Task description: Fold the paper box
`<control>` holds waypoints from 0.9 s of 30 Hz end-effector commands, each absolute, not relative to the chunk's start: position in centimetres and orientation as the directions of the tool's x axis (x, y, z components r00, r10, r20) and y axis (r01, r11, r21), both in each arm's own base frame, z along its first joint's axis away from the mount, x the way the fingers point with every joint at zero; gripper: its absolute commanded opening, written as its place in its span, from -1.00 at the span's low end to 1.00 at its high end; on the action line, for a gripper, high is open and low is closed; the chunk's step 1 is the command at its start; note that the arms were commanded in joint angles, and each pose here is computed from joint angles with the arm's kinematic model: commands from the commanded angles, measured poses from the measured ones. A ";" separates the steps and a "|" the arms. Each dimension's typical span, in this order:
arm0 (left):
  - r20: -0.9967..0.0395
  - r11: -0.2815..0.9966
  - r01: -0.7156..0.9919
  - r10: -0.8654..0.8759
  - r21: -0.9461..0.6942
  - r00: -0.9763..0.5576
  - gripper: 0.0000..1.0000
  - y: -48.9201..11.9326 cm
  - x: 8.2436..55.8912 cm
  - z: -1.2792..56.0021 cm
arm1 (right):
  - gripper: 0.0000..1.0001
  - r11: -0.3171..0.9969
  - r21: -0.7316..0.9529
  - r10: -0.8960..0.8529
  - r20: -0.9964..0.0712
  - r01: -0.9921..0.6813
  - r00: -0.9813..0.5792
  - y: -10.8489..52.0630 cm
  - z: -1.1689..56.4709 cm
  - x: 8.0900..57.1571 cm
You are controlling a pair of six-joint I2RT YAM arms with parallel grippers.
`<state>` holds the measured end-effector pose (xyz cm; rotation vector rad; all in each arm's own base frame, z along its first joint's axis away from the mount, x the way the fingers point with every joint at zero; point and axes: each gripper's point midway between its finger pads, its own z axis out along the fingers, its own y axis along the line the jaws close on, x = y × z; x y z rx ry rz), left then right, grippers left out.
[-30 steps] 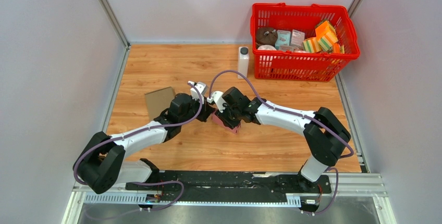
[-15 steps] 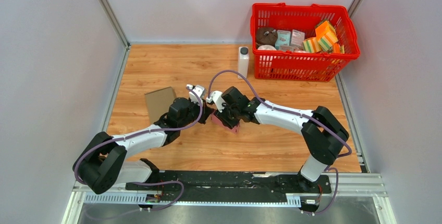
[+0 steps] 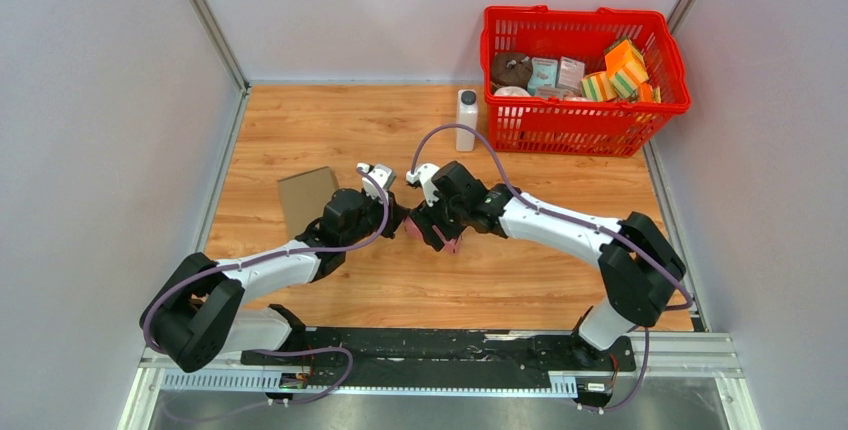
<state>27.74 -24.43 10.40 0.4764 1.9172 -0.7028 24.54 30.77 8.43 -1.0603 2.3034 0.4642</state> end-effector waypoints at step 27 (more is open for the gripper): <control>-0.869 0.748 0.606 0.081 -0.270 -0.487 -1.00 -24.7 26.5 8.2 | -0.23 0.848 0.370 -0.192 -0.453 -0.380 -0.871 25.9 12.7 21.5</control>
